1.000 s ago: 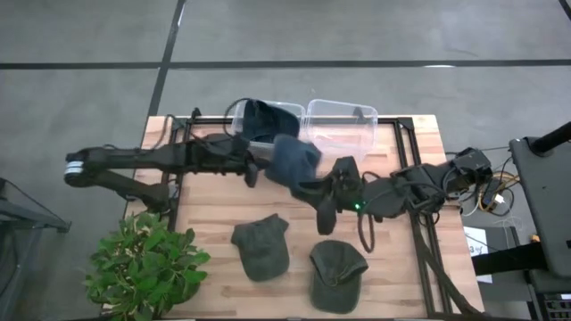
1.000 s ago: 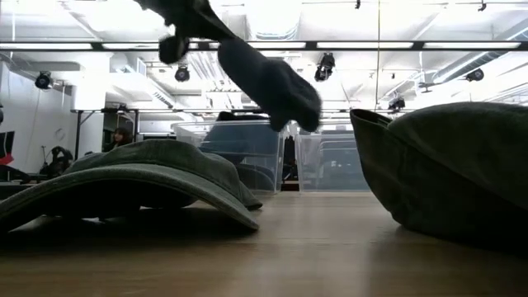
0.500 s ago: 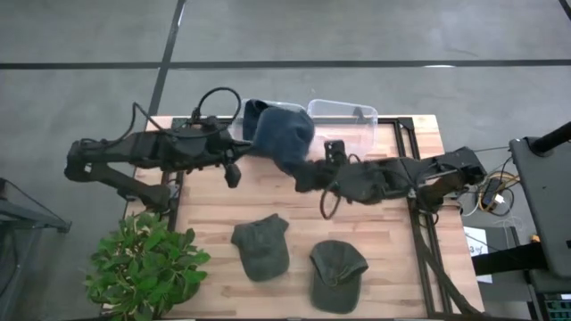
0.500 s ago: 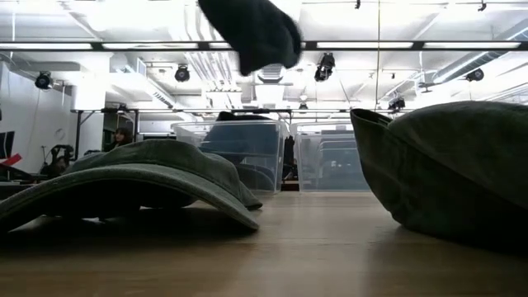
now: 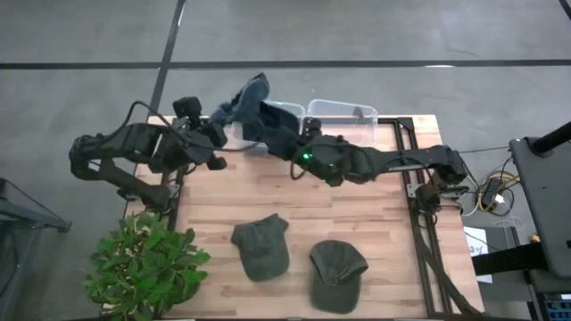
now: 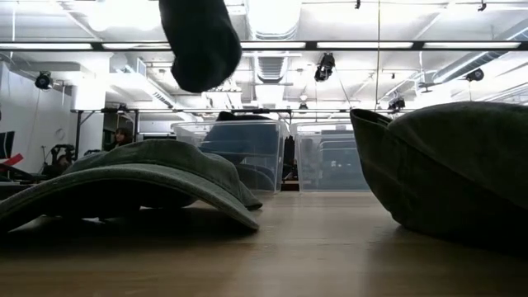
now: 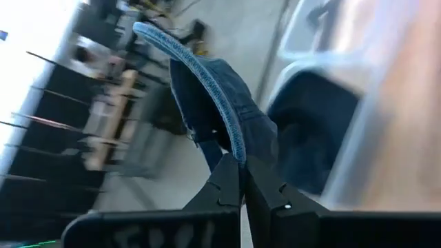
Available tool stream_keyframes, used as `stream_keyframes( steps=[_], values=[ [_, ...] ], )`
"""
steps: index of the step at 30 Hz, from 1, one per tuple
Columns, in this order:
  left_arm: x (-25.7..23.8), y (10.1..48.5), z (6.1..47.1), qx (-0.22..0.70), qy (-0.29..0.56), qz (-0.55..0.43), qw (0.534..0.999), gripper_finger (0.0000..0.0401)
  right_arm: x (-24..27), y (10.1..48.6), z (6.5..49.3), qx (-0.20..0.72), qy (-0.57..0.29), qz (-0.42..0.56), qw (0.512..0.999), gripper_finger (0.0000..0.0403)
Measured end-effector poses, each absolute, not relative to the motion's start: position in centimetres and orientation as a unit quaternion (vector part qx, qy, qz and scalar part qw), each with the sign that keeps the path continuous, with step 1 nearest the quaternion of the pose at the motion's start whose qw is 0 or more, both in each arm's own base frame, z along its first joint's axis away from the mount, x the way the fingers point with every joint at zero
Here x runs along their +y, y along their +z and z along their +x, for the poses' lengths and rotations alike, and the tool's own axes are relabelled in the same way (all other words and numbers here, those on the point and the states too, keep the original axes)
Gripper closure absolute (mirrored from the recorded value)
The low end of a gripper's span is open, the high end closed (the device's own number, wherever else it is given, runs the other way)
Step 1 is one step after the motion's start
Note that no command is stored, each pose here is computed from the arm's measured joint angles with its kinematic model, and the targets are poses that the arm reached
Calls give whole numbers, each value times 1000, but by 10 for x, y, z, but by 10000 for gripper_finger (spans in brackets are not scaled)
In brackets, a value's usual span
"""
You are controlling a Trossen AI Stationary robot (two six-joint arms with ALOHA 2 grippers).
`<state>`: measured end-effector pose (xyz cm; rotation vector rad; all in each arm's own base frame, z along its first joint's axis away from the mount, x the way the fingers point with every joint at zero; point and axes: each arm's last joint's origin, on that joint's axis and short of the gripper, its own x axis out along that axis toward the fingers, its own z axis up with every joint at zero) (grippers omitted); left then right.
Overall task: Pick & Place hat
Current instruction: Put the blue cap into the left transparent bin
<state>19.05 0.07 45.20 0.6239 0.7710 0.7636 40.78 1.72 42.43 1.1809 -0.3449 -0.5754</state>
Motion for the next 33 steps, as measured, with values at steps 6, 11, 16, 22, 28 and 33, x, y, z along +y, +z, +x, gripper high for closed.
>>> stream_keyframes(
  steps=[6, 11, 16, 22, 28, 33],
  values=[
    [1, 445, 193, 400, 341, 373, 765, 401, -9, 405, 433, -196, -255, 581, 747, 50],
    [-1, 437, 195, 426, 311, 417, 741, 401, -13, 402, 447, -242, -221, 590, 738, 61],
    [-1, 435, 196, 453, 278, 475, 701, 401, -16, 393, 462, -243, -220, 600, 730, 74],
    [-1, 434, 196, 456, 276, 483, 695, 401, -17, 396, 474, -251, -205, 611, 722, 76],
    [-3, 437, 192, 453, 276, 495, 688, 401, -19, 395, 475, -233, -225, 616, 718, 76],
    [-8, 438, 191, 446, 269, 502, 690, 401, -19, 398, 474, -229, -235, 614, 718, 116]
  ],
)
